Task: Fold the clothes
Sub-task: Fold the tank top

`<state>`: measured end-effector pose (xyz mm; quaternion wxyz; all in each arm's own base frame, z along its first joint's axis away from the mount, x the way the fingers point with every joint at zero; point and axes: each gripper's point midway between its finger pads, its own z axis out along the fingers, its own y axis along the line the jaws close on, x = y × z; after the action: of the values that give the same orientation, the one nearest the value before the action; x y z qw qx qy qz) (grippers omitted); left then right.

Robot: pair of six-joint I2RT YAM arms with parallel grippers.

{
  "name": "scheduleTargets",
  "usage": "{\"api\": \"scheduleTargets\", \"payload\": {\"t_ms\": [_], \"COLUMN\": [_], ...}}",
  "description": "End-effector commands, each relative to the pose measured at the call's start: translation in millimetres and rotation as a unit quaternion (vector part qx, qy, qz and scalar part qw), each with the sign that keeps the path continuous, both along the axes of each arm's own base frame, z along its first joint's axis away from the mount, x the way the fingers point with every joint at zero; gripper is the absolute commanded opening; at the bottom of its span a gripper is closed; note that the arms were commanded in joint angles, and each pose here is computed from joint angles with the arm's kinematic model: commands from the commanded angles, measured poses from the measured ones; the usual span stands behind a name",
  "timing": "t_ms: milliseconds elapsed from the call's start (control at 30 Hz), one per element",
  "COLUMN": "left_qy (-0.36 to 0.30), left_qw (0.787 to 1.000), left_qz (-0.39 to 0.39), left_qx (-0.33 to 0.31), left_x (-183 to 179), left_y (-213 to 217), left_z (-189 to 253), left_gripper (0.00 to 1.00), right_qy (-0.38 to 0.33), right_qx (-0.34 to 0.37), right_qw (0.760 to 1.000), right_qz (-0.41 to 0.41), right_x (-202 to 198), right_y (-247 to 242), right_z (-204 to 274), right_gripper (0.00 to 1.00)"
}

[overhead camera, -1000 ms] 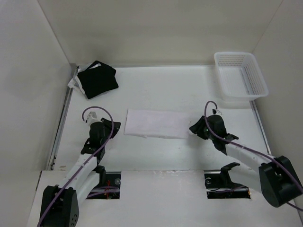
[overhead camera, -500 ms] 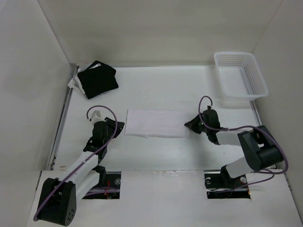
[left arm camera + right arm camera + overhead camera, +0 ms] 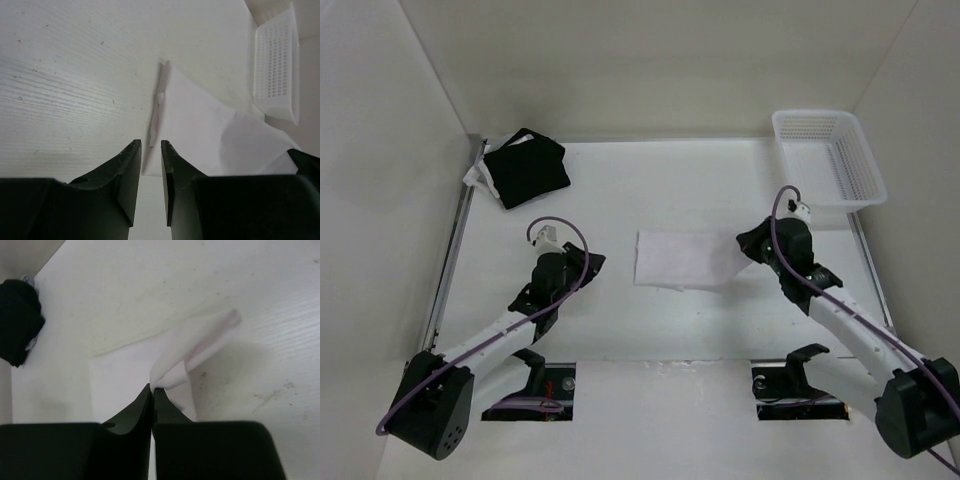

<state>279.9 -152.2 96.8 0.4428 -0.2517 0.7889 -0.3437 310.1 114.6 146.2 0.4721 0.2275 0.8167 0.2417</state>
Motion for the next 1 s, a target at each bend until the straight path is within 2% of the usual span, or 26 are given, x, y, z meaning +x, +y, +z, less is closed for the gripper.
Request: {"api": "scheduleTargets", "payload": {"t_ms": [0,133,367,400,500,567,633,800,833,967], "left_qy": [-0.058,-0.069,-0.084,-0.085,-0.086,-0.088,-0.088,-0.085,-0.087,-0.090], "left_qw": [0.998,0.997,0.995,0.995,0.995,0.995,0.995,0.995,0.994,0.993], "left_qz": [-0.001,-0.004,-0.006,-0.003,0.002,0.006,0.008,-0.005,-0.012,-0.059], "left_qx": [-0.027,-0.035,-0.045,-0.046,-0.050,-0.053,-0.054,-0.056,-0.057,-0.057], "left_x": [14.0,11.0,5.6,5.7,6.4,7.7,9.3,16.3,18.3,22.2], "left_y": [-10.2,-10.6,-3.1,-0.6,7.3,11.9,14.5,0.0,-7.6,-53.8], "left_z": [39.9,47.5,55.5,55.3,55.6,56.9,58.0,61.5,63.9,69.1], "left_gripper": [0.21,0.22,0.23,0.23,0.23,0.23,0.23,0.24,0.24,0.24], "right_qy": [-0.006,0.010,0.074,0.081,0.093,0.089,0.078,0.033,0.030,0.043], "right_qx": [-0.076,-0.128,-0.180,-0.184,-0.189,-0.184,-0.179,-0.145,-0.141,-0.105], "right_qw": [0.997,0.989,0.970,0.967,0.963,0.962,0.962,0.971,0.973,0.975], "right_qz": [0.026,0.070,0.146,0.153,0.169,0.183,0.192,0.187,0.181,0.190], "right_x": [1.8,5.8,12.2,13.0,14.3,9.7,5.2,-2.2,1.2,14.9], "right_y": [16.1,64.3,164.2,178.2,217.4,237.1,244.3,221.4,213.1,190.0], "right_z": [30.5,39.6,6.5,0.5,-13.4,-12.2,-3.7,18.0,15.8,-5.6], "right_gripper": [0.04,0.05,0.09,0.13,0.33,0.39,0.40,0.38,0.35,0.08]}}
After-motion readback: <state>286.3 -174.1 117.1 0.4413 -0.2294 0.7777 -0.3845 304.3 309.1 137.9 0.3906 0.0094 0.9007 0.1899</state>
